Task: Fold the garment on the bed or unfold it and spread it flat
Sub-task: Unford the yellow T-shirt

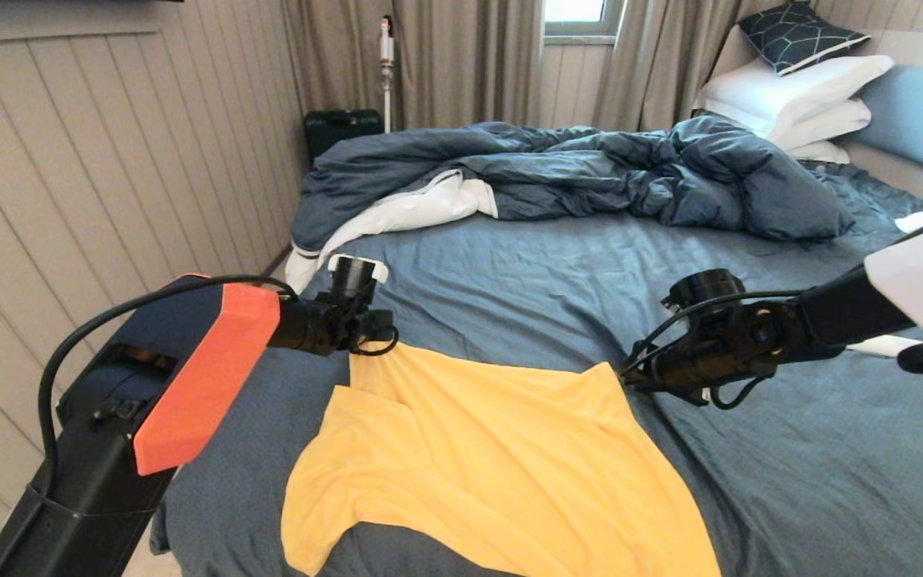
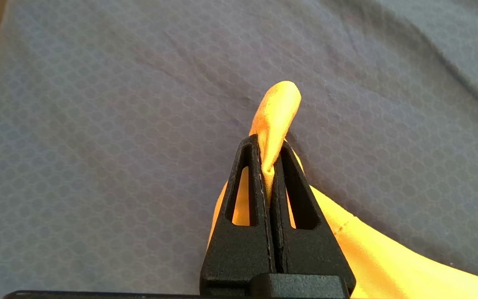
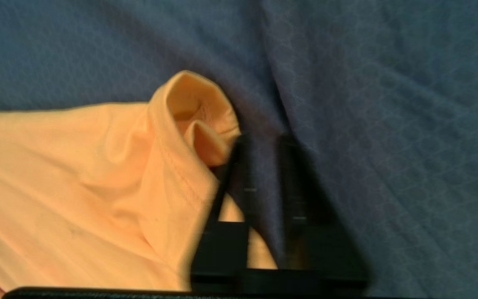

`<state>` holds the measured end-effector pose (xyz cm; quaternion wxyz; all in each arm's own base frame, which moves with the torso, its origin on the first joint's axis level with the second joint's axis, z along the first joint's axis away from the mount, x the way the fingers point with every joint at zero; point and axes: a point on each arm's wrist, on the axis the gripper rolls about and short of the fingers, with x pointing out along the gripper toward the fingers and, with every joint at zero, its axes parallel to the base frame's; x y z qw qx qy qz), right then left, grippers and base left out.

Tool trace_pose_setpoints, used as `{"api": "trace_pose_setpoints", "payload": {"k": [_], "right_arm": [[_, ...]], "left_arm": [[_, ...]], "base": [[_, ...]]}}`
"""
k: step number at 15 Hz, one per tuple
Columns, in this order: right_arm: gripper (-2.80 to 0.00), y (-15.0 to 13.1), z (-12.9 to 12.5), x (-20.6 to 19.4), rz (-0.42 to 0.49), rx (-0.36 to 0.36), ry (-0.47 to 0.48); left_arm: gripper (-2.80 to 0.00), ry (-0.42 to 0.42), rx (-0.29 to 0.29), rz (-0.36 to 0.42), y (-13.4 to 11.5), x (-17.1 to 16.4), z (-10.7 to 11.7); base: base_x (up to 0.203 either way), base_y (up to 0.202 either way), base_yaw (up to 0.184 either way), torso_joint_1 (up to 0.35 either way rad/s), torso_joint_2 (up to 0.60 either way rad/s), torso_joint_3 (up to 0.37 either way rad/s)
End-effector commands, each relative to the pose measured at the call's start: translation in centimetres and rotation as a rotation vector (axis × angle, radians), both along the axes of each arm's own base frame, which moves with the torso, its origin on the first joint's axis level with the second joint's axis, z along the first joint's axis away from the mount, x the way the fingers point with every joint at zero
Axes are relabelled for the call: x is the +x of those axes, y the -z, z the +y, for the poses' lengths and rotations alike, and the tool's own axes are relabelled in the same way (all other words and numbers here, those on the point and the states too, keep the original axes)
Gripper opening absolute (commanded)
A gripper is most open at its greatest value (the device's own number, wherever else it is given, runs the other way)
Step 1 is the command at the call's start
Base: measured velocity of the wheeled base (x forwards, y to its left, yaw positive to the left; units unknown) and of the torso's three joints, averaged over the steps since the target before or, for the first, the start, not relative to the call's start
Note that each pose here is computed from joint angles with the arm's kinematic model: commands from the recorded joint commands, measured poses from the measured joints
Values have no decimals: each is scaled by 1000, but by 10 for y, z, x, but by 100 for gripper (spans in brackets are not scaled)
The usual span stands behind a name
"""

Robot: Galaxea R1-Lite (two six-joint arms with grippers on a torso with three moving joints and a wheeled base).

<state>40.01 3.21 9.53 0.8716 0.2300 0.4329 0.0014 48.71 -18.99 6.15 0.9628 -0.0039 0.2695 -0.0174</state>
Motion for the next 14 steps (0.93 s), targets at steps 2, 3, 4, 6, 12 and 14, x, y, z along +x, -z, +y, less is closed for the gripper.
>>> {"api": "trace_pose_setpoints", "payload": {"k": [2, 3, 4, 6, 12, 14], "right_arm": [[0, -3, 4, 4, -15, 11, -3], [0, -3, 4, 4, -15, 11, -3], [0, -4, 6, 5, -17, 21, 2], [0, -3, 15, 10, -18, 43, 4], [0, 17, 30, 24, 10, 43, -20], [0, 10, 34, 23, -7, 48, -26]], "left_arm": [[-280, -3, -1, -2, -1, 0, 0], [-280, -3, -1, -2, -1, 0, 0], [-280, -3, 0, 0, 0, 0, 0], [-280, -2, 2, 1, 0, 0, 0], [-280, -4, 3, 4, 2, 1, 1], [-280, -2, 6, 11, 6, 1, 0]], "base": [[0, 0, 0, 0, 0, 0], [0, 0, 0, 0, 0, 0], [0, 0, 0, 0, 0, 0], [0, 0, 0, 0, 0, 0], [0, 0, 0, 0, 0, 0], [0, 0, 0, 0, 0, 0]]}}
